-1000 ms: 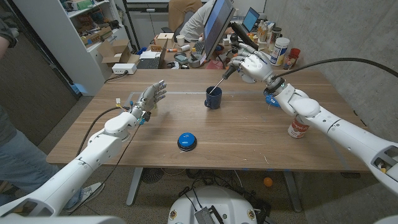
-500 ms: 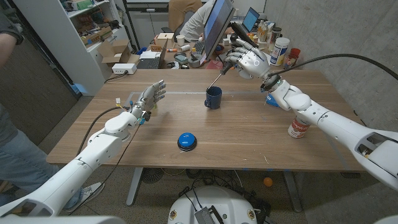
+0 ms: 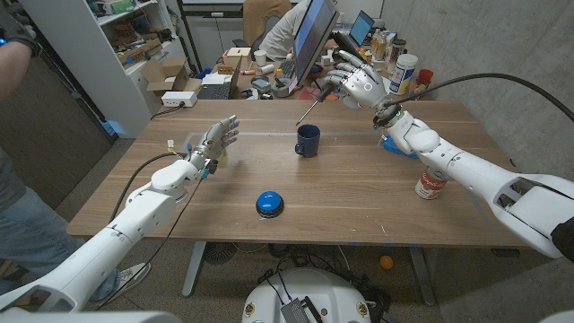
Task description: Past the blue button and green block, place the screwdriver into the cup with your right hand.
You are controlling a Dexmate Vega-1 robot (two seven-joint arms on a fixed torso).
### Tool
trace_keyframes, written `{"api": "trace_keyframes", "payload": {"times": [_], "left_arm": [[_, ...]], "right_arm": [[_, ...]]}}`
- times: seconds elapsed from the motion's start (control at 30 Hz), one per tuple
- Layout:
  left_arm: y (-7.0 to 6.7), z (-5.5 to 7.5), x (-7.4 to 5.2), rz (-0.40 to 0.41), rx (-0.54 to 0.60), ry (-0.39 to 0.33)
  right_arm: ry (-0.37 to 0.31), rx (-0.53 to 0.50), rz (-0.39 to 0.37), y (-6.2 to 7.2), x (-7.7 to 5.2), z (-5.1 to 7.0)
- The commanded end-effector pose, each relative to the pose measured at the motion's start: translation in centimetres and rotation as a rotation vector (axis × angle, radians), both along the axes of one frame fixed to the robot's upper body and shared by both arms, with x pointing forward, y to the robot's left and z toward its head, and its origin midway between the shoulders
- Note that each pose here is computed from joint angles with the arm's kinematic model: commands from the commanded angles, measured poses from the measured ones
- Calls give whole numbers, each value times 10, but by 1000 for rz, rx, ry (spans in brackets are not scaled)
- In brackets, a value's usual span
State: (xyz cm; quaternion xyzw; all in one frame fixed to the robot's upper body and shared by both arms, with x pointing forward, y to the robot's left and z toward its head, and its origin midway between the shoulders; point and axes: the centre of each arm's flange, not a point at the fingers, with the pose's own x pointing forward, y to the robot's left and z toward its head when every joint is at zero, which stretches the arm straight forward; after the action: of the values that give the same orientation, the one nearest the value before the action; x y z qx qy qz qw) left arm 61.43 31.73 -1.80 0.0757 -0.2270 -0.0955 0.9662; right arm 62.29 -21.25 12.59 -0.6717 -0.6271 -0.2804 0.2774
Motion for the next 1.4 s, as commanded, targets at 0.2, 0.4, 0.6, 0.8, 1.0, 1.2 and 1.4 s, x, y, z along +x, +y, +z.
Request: {"api": "trace_keyframes", "payload": {"times": [0.2, 0.4, 0.6, 0.8, 1.0, 1.2, 1.4], "left_arm": [[-1, 9, -1, 35, 55, 42], [-1, 15, -3, 54, 80, 55], [-1, 22, -1, 58, 91, 54], [0, 23, -1, 65, 96, 62], [-1, 26, -4, 58, 89, 70], [-1, 41, -9, 71, 117, 50], [-2, 49, -10, 78, 151, 50]], "right_arm": [[-25, -65, -77, -13, 14, 18], [-32, -88, -99, -17, 15, 18], [-54, -101, -106, -19, 10, 20], [-67, -140, -118, -23, 7, 18], [-75, -131, -114, -25, 3, 15], [-65, -114, -106, -24, 4, 9], [-44, -89, -96, -18, 9, 2]]}}
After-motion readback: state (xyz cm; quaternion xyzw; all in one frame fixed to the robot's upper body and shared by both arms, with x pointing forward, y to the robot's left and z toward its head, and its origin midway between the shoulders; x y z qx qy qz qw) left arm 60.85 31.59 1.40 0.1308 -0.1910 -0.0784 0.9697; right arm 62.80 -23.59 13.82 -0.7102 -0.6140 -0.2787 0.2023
